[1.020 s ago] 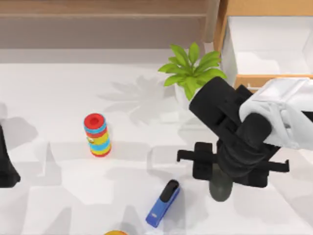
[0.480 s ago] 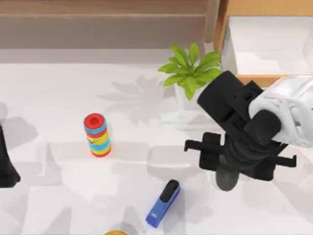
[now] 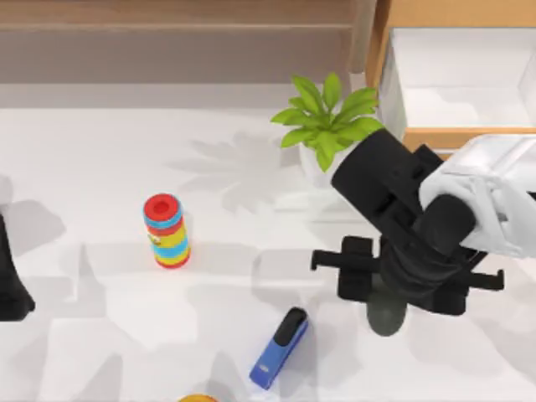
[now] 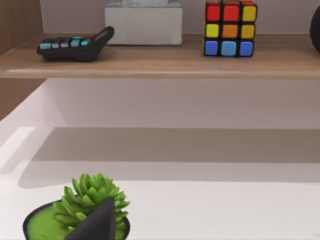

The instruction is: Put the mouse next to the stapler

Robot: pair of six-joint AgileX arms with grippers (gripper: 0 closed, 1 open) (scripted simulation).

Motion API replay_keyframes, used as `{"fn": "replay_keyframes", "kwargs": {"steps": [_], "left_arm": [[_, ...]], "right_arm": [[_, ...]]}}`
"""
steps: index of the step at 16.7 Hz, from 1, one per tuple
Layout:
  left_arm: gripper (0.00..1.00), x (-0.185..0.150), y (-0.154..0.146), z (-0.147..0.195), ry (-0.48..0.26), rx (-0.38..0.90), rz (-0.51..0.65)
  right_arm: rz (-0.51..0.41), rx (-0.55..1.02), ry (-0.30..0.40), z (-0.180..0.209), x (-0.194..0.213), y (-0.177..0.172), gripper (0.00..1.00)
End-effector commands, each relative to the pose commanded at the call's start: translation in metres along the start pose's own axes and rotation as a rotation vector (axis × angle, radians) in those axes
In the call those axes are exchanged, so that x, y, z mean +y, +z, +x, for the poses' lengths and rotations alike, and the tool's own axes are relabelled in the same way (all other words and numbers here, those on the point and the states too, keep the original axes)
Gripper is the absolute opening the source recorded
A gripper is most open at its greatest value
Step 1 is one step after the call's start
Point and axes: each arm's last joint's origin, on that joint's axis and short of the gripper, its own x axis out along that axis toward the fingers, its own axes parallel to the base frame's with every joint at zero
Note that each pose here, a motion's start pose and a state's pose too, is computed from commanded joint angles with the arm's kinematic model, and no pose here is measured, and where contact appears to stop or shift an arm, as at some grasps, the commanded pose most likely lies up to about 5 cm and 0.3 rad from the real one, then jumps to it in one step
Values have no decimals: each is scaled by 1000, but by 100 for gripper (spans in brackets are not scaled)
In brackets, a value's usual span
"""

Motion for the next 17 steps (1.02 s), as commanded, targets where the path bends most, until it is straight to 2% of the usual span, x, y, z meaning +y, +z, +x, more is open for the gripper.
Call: {"fn": "replay_keyframes", "kwargs": {"steps": [4, 9, 17], "left_arm": [[100, 0, 0, 0, 0, 0, 0], [100, 0, 0, 0, 0, 0, 0], [100, 0, 0, 0, 0, 0, 0]], "right_arm": [[-115, 116, -26, 14, 9, -19, 0], [-126, 134, -37, 17, 8, -22, 0], [-126, 134, -37, 17, 8, -22, 60]]}}
